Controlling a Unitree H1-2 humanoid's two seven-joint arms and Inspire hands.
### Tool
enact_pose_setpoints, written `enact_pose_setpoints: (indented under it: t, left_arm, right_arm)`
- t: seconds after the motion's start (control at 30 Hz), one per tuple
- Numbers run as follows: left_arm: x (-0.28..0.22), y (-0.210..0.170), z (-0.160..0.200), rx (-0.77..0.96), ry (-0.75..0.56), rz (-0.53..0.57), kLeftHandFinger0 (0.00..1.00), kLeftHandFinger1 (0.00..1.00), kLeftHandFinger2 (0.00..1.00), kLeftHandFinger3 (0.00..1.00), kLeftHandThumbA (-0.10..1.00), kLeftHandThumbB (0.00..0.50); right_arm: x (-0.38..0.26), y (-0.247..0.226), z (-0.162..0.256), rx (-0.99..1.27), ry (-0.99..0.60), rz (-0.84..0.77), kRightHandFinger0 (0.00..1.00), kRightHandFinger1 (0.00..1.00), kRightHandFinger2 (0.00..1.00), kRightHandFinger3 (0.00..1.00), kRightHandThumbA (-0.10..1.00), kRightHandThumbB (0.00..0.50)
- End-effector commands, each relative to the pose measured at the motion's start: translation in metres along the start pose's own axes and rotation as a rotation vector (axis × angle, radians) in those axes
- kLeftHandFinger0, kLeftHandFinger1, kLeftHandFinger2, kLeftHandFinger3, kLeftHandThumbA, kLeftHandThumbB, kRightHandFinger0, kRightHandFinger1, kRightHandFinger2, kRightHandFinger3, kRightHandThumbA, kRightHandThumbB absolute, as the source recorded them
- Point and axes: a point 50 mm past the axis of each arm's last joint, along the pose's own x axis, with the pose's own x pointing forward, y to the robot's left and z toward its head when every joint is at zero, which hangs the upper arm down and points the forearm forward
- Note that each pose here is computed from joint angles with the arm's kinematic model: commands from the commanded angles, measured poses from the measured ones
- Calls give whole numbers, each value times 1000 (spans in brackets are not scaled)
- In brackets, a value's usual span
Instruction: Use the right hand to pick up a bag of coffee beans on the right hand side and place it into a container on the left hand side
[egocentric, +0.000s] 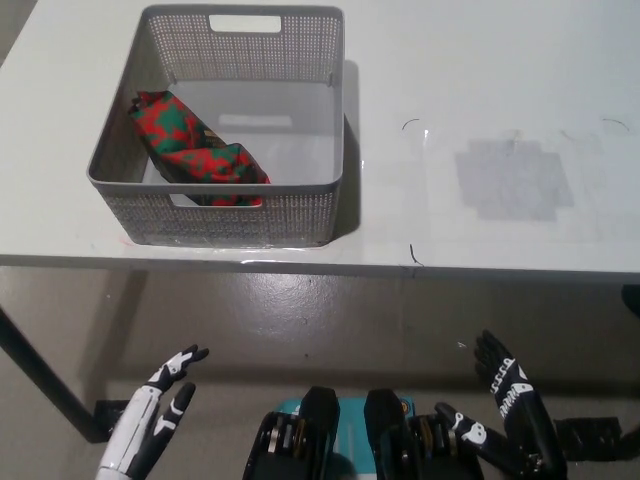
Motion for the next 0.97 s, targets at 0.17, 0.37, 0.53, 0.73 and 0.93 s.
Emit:
enact_pose_setpoints:
  t: [0.17, 0.37, 0.53, 0.73, 0.93]
  left_arm:
    - [12, 5, 8, -14, -63, 23, 1000, 1000, 1000, 1000, 1000, 365]
    - [13, 1, 9, -18, -56, 16, 1000, 1000, 1000, 1000, 1000, 367]
    - [11, -1, 8, -17, -53, 17, 1000, 1000, 1000, 1000, 1000, 365]
    - [11, -2, 8, -10, -46, 12, 1000, 1000, 1000, 1000, 1000, 382]
    - [12, -4, 9, -21, -41, 9, 1000, 1000, 1000, 1000, 1000, 368]
  right_arm:
    - [13, -4, 16, -4, -108, 11, 1000, 1000, 1000, 1000, 1000, 294]
    - [9, -8, 16, -29, -103, 16, 1000, 1000, 1000, 1000, 1000, 284]
    - [8, -8, 16, -34, -105, 29, 1000, 1000, 1000, 1000, 1000, 269]
    - [9, -8, 17, -37, -106, 40, 1000, 1000, 1000, 1000, 1000, 263]
    - [11, -9, 18, -38, -101, 37, 1000, 1000, 1000, 1000, 1000, 273]
